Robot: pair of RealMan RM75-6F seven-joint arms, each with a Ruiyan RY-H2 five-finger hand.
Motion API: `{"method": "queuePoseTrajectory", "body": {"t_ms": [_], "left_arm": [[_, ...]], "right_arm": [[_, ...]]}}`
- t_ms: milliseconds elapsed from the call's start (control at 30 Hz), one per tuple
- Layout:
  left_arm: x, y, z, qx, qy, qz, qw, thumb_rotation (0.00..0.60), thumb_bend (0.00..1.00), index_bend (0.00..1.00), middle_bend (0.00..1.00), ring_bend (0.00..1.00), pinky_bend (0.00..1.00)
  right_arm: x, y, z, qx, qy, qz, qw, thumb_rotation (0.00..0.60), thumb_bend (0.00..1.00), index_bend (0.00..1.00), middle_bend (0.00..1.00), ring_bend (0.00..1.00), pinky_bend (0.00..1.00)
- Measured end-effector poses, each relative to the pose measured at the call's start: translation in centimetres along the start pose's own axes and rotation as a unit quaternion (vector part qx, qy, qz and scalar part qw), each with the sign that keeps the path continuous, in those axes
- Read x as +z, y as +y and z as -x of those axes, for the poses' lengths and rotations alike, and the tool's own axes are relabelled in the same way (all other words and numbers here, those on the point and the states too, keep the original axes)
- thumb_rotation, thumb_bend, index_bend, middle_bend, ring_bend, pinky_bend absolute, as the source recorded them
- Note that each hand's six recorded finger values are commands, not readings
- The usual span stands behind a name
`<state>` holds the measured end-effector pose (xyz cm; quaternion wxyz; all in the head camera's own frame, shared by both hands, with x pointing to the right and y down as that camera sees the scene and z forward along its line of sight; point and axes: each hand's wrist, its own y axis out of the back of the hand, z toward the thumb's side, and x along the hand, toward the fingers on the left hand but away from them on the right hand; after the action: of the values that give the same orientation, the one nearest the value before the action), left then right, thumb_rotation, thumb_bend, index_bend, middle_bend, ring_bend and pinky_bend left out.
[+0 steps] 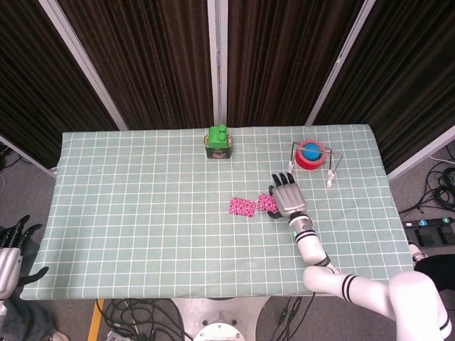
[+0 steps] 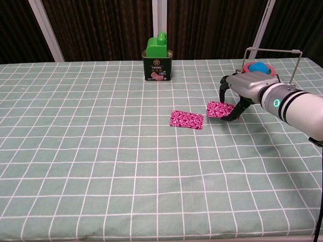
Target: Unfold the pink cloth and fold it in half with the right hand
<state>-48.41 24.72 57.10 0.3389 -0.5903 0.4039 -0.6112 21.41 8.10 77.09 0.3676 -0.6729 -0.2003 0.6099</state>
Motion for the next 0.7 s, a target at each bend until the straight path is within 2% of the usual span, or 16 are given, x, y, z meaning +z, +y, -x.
{"method": "queuePoseTrajectory", "body": {"t_ms": [133,333,533,700], "left_arm": [[-0.1,0.0,0.0,-0.001,0.002,0.001,1.0000,0.600,0.12,0.22,0.14,0.15,0.15],[-0.5,-0.1,0.2,-0.002,0.008,0.002,1.0000,0.600,0.12,0.22,0.14,0.15,0.15],[-0.8,-0.3,0.4,-0.005,0.012,0.004,0.9999,0.600,0.12,0.22,0.14,0.15,0.15],[-1.0,-0.5,0.4,-0.005,0.013,0.006,0.9999,0.600,0.12,0.22,0.14,0.15,0.15]], "right_arm": [[1.6,0.9,0.1,0.000,0.017,0.011,0.9998,0.452,0.15,0.38,0.06,0.00,0.00],[5.2,0.4,0.7,0.019,0.039,0.021,0.9988,0.451,0.15,0.37,0.06,0.00,0.00],[7.5,-0.5,1.7,0.034,0.040,0.021,0.9984,0.448,0.15,0.36,0.06,0.00,0.00],[8.2,-0.6,2.2,0.035,0.038,0.016,0.9985,0.449,0.15,0.36,0.06,0.00,0.00]]}}
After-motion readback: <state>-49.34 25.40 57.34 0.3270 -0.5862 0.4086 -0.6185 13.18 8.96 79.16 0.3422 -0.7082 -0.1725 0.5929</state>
